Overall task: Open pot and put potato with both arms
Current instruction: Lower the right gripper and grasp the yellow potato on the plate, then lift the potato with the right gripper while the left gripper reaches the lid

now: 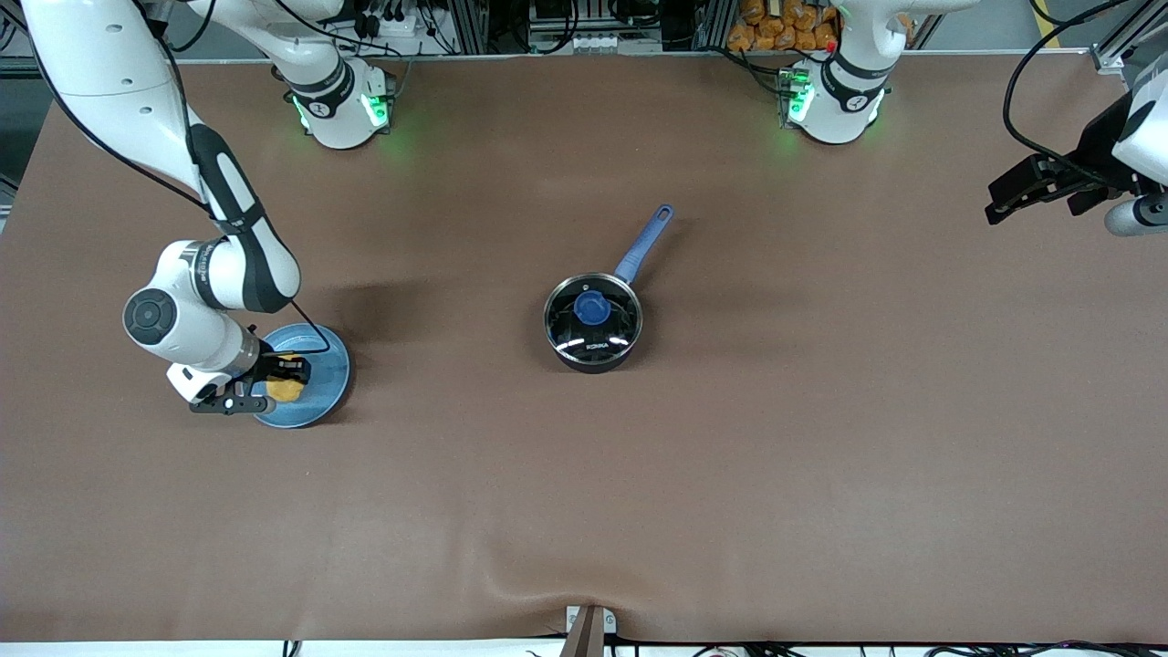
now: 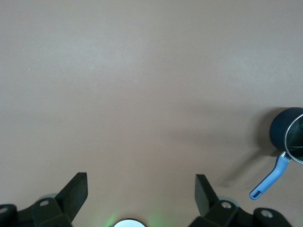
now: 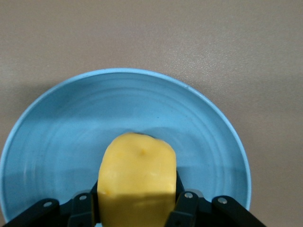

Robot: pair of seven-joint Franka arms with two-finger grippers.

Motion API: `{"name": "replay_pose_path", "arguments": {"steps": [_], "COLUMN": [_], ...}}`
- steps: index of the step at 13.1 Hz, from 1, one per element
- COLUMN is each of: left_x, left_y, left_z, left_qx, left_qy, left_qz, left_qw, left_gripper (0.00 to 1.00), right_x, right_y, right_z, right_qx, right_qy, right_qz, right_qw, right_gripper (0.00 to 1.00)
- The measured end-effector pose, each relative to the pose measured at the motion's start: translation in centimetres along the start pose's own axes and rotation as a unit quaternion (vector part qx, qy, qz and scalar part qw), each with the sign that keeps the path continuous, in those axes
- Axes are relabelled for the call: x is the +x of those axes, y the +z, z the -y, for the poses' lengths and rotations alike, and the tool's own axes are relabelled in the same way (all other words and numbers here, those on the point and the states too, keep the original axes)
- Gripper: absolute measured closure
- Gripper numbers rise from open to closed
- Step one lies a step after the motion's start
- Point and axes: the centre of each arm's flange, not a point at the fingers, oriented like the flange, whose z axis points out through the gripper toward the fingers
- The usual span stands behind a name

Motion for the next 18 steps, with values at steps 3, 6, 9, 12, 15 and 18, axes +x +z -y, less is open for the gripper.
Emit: {"name": "replay_pose_path", "arguments": {"steps": [3,6,9,12,15,18], "left_x": [0.1,0.1,0.2,0.3,0.7,1.2], "left_y": [0.1,0.3,0.6,1.3,2.5,4.4], "left_z": [0.0,-0.3,-1.0,-2.7,-4.1,-7.8], "left_qx": [0.0,0.001,0.001,0.003,-0.003,-0.004], "left_qy": [0.0,0.003,0.009,0.024,0.035,0.055], "left_qz": [0.001,0.002,0.006,0.011,0.023,0.03], "left_qw": [1.0,1.0,1.0,1.0,0.999,0.998], "left_gripper": [0.0,0.0,0.0,0.0,0.0,0.0], "right_x": [0.1,-0.3,-1.2,-2.6,-4.0,-5.5], "right_y": [-5.1,-11.3,-16.0,-22.0,-28.9,-34.4], "right_z": [0.2,0.4,0.6,0.8,0.9,0.8], "right_qx": [0.004,0.007,0.01,0.016,0.02,0.022], "right_qy": [-0.006,-0.008,-0.01,-0.013,-0.016,-0.017], "right_qz": [0.002,-0.017,-0.023,0.011,0.031,0.033], "right_qw": [1.0,1.0,1.0,1.0,0.999,0.999], "right_gripper": [0.46,0.46,0.46,0.46,0.46,0.46]}}
